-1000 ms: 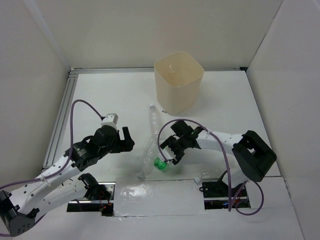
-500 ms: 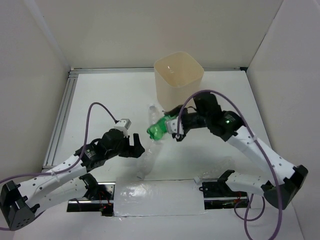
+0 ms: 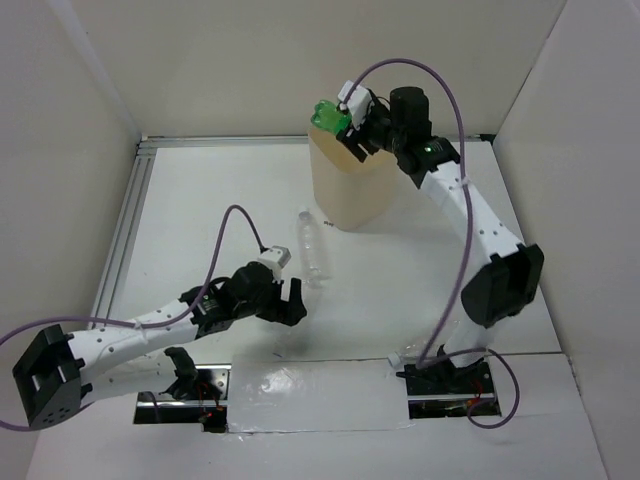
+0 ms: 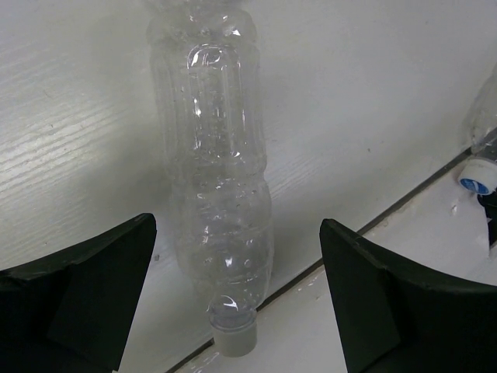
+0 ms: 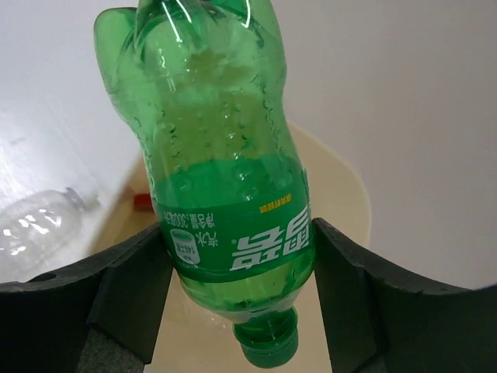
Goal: Put the plastic bottles in the bin
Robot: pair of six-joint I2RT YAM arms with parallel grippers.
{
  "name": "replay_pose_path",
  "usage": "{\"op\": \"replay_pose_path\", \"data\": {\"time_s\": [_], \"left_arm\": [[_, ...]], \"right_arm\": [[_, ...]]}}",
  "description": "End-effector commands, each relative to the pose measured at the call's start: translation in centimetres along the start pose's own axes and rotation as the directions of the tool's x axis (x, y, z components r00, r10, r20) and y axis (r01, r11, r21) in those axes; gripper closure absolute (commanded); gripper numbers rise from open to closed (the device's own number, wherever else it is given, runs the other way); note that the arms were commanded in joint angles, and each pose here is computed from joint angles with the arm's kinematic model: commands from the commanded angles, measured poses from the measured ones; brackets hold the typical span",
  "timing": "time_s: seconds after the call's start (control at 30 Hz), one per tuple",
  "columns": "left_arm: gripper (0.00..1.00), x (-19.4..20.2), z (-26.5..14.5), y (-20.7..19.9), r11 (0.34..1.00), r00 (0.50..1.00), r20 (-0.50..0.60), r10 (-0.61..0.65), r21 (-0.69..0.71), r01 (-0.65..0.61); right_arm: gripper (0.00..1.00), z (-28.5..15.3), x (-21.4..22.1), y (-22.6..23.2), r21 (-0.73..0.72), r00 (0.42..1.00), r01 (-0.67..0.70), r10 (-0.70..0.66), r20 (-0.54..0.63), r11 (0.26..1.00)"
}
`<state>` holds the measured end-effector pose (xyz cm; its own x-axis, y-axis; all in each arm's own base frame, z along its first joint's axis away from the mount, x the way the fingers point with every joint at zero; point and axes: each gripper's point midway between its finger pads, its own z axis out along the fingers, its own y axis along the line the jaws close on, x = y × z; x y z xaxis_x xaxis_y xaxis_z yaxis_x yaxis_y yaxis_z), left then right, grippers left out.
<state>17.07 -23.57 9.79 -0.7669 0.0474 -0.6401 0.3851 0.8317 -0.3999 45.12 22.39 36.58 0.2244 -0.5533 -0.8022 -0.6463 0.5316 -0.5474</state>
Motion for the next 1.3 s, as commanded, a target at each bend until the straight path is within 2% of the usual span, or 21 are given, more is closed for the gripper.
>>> {"op": "replay_pose_path", "data": {"time_s": [0.0,0.07,0.27,0.33,0.47,0.53,0.57,0.6,0.7,0.77,0.8,0.87,0.9,0.97,1.0,1.07,1.1,1.17,1.2,1.23,1.27], "left_arm": [[0.01,-1.2,1.0,-1.1,1.0,0.999,0.048,0.014,-0.001,-0.014],[0.01,-0.9,1.6,-0.7,0.998,0.999,0.036,0.002,-0.057,0.0],[0.01,0.5,3.7,0.6,0.97,1.0,-0.014,0.011,-0.243,-0.014],[0.06,1.3,4.0,0.9,0.955,1.0,-0.029,0.005,-0.295,-0.013],[0.4,2.1,4.6,1.1,0.943,0.998,-0.063,0.025,-0.329,-0.045],[0.51,2.7,4.6,0.2,0.954,0.995,-0.086,0.044,-0.292,-0.067],[0.62,2.5,4.3,-0.3,0.961,0.994,-0.091,0.061,-0.262,-0.083],[0.62,2.5,4.3,-0.3,0.961,0.994,-0.091,0.061,-0.262,-0.083],[0.8,-0.2,1.9,-4.1,0.984,0.993,-0.039,0.109,-0.135,-0.113],[0.82,-4.5,-1.6,-8.4,0.991,0.988,0.074,0.135,0.013,-0.136],[0.82,-6.1,-3.0,-9.8,0.987,0.983,0.117,0.142,0.06,-0.15],[0.83,-9.7,-5.6,-12.1,0.969,0.958,0.221,0.184,0.122,-0.215],[0.87,-13.3,-8.1,-14.2,0.962,0.932,0.32,0.168,0.153,-0.226],[0.87,-17.8,-9.2,-15.6,0.951,0.882,0.427,0.2,0.132,-0.28],[0.87,-21.3,-11.3,-17.2,0.947,0.843,0.511,0.172,0.149,-0.283],[0.87,-24.8,-10.6,-18.6,0.941,0.796,0.577,0.182,0.133,-0.312],[0.87,-29.2,-12.5,-19.3,0.94,0.719,0.679,0.15,0.129,-0.317],[0.87,-32.5,-9.6,-19.3,0.953,0.696,0.702,0.151,0.084,-0.291],[0.87,-35.0,-9.0,-17.8,0.968,0.673,0.726,0.141,0.04,-0.247],[0.87,-38.1,-10.3,-18.1,0.975,0.612,0.784,0.103,0.044,-0.219],[0.87,-39.1,-7.0,-17.3,0.98,0.617,0.779,0.113,0.015,-0.198]], "right_arm": [[0.26,0.7,1.3,-3.8,0.063,0.984,-0.176,0.178,-0.02,0.982],[0.01,0.3,1.4,-4.3,0.041,0.978,-0.205,0.206,-0.012,0.978],[0.01,-3.3,-0.2,-6.2,0.052,0.944,-0.324,0.319,0.082,0.945],[0.01,-5.5,-1.4,-7.0,0.054,0.918,-0.383,0.374,0.129,0.922],[0.01,-8.2,-1.1,-6.4,0.013,0.877,-0.463,0.456,0.153,0.886],[0.01,-9.3,-0.9,-5.7,-0.021,0.862,-0.485,0.482,0.155,0.874],[0.01,-11.1,-0.5,-5.8,-0.017,0.856,-0.494,0.49,0.162,0.869],[0.01,-10.8,0.4,-5.3,-0.022,0.851,-0.508,0.505,0.144,0.861],[0.01,-12.8,1.8,-4.5,-0.032,0.836,-0.533,0.532,0.133,0.845],[0.11,-14.4,2.5,-4.4,-0.024,0.829,-0.546,0.544,0.129,0.838],[0.22,-14.8,3.1,-4.2,-0.023,0.828,-0.55,0.548,0.121,0.835],[0.53,-15.3,5.2,-3.2,-0.012,0.813,-0.577,0.576,0.086,0.817],[0.83,-16.1,5.9,-3.2,0.011,0.815,-0.576,0.574,0.077,0.817],[1.0,-16.4,8.4,-1.7,0.013,0.821,-0.57,0.57,0.029,0.821],[1.0,-16.5,9.5,-1.3,0.019,0.821,-0.571,0.571,0.004,0.821],[1.0,-16.4,11.7,1.1,-0.013,0.804,-0.592,0.591,-0.065,0.806],[1.0,-16.8,12.4,1.4,-0.009,0.818,-0.572,0.57,-0.08,0.82],[0.68,-17.0,14.1,3.3,-0.037,0.799,-0.596,0.587,-0.131,0.802],[0.58,-17.1,14.0,3.7,-0.074,0.828,-0.556,0.545,-0.131,0.828],[0.38,-17.6,14.7,5.0,-0.09,0.817,-0.572,0.556,-0.155,0.815],[0.33,-17.8,14.9,5.3,-0.094,0.82,-0.567,0.551,-0.156,0.818]]}}
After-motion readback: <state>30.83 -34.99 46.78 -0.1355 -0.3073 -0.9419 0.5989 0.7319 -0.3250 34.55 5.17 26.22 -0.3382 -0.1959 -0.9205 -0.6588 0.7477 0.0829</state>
